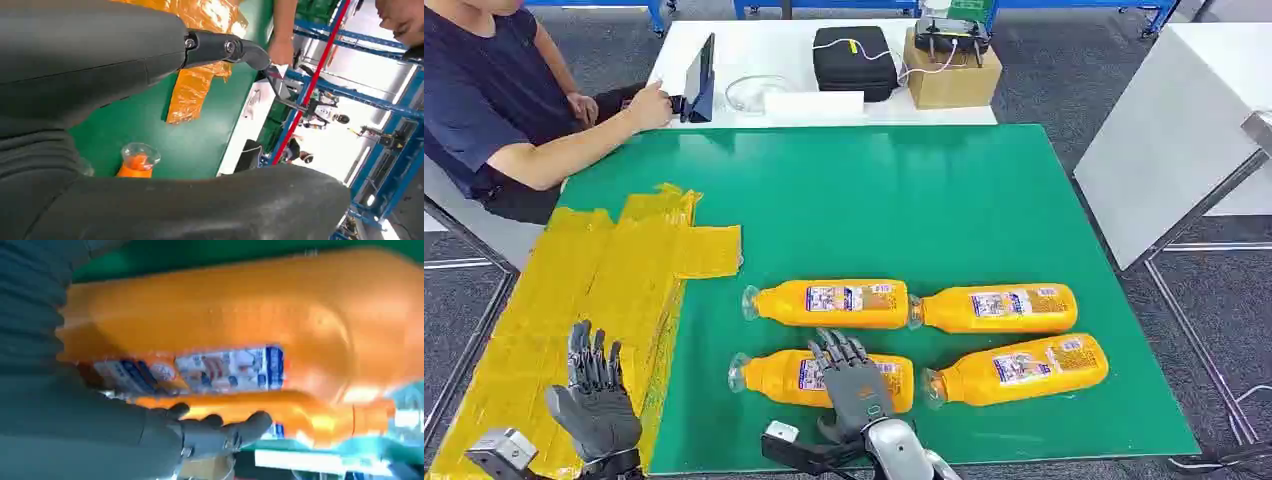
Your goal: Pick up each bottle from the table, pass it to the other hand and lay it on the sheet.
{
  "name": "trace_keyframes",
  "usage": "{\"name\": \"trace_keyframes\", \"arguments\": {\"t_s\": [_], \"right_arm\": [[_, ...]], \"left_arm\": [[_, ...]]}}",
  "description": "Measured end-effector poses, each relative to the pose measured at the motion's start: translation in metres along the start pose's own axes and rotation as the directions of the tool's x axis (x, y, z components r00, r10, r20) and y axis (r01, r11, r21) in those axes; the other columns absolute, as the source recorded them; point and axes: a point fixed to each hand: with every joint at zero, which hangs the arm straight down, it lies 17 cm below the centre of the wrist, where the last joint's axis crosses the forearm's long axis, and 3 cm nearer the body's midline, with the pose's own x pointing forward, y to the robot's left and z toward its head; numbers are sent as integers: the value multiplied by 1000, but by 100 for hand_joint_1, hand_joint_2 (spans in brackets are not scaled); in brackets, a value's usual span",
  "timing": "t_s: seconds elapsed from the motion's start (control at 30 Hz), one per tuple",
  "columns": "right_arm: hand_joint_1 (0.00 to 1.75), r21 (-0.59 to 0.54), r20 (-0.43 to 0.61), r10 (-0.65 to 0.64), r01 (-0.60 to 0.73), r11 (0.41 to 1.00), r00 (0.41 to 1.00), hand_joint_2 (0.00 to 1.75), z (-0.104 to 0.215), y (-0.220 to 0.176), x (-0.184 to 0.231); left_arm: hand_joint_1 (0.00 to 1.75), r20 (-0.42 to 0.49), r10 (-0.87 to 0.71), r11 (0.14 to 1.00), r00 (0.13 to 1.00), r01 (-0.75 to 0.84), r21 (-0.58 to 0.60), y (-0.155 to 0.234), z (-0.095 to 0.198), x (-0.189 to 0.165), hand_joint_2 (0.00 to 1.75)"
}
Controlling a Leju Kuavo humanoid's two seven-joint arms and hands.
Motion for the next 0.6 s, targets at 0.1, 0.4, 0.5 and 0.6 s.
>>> {"name": "trace_keyframes", "arguments": {"t_s": [0.1, 0.4, 0.5, 0.6], "right_arm": [[0, -87, 70, -62, 68, 994, 996, 175, 6, -23, 22], [0, -137, 106, -93, 107, 985, 990, 175, 19, -45, 34], [0, -122, 88, -87, 97, 988, 992, 175, 22, -39, 29], [0, -112, 83, -84, 93, 989, 993, 175, 24, -35, 27]], "left_arm": [[0, 11, 0, 1000, 1000, 0, 17, 5, 2, 3, 0], [0, 22, 0, 1000, 1000, -1, 27, 7, 3, 7, 0], [0, 22, 1, 1000, 1000, -1, 26, 7, 3, 7, 0], [0, 22, 1, 1000, 1000, -2, 26, 7, 3, 7, 0]]}}
